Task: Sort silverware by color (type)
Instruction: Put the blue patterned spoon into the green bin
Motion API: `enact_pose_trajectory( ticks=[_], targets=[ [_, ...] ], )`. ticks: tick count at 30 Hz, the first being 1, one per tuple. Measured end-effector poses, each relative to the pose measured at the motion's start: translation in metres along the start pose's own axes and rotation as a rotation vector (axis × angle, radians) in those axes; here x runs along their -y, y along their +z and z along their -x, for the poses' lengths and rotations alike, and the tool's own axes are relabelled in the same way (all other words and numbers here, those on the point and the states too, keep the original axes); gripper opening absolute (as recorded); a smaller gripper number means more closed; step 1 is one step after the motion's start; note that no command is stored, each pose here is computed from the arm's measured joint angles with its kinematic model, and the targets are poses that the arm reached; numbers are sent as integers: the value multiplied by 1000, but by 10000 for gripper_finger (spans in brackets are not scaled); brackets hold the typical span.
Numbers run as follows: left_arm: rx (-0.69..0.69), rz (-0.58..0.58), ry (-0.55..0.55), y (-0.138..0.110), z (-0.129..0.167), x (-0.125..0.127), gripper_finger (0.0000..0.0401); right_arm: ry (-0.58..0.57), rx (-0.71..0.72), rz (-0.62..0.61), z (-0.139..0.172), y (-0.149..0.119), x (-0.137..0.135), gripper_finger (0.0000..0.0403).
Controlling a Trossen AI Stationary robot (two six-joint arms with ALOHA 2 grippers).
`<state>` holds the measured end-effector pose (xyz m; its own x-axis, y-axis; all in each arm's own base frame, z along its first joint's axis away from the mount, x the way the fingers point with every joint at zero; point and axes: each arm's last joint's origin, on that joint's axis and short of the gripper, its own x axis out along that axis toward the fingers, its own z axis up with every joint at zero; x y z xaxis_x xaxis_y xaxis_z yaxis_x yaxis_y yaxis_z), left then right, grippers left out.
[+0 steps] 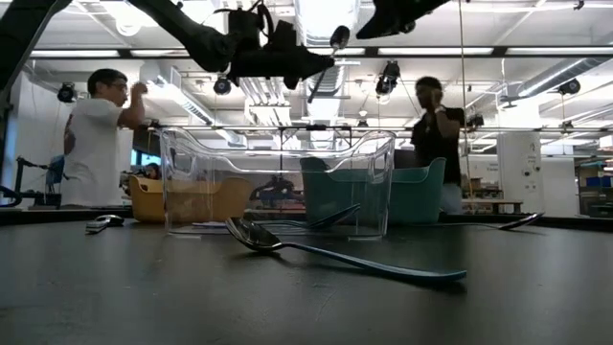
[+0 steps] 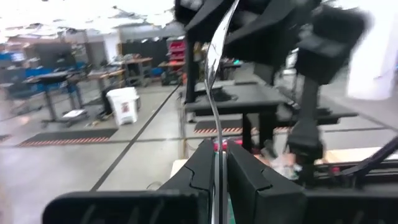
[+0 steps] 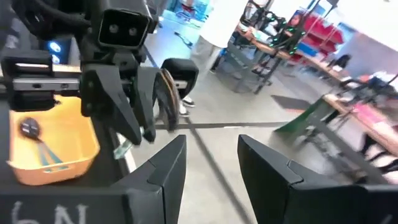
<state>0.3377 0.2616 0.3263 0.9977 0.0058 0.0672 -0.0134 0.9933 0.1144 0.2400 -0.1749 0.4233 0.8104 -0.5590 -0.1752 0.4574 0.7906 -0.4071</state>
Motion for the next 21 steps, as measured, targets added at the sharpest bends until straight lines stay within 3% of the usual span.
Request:
enact_pose_trajectory(
  ticks=[5,13,21],
  targets=[
    [110,23,-32,-5,5,5,8,56,-1,-70,5,-20,-2,137],
    [346,-33,37,-16,25,19,8,57,-4,-155,-14,-57,-17,137],
    [462,-83,86,-19,33,29,8,220,191,-262,-46,-81,-34,137]
  ],
)
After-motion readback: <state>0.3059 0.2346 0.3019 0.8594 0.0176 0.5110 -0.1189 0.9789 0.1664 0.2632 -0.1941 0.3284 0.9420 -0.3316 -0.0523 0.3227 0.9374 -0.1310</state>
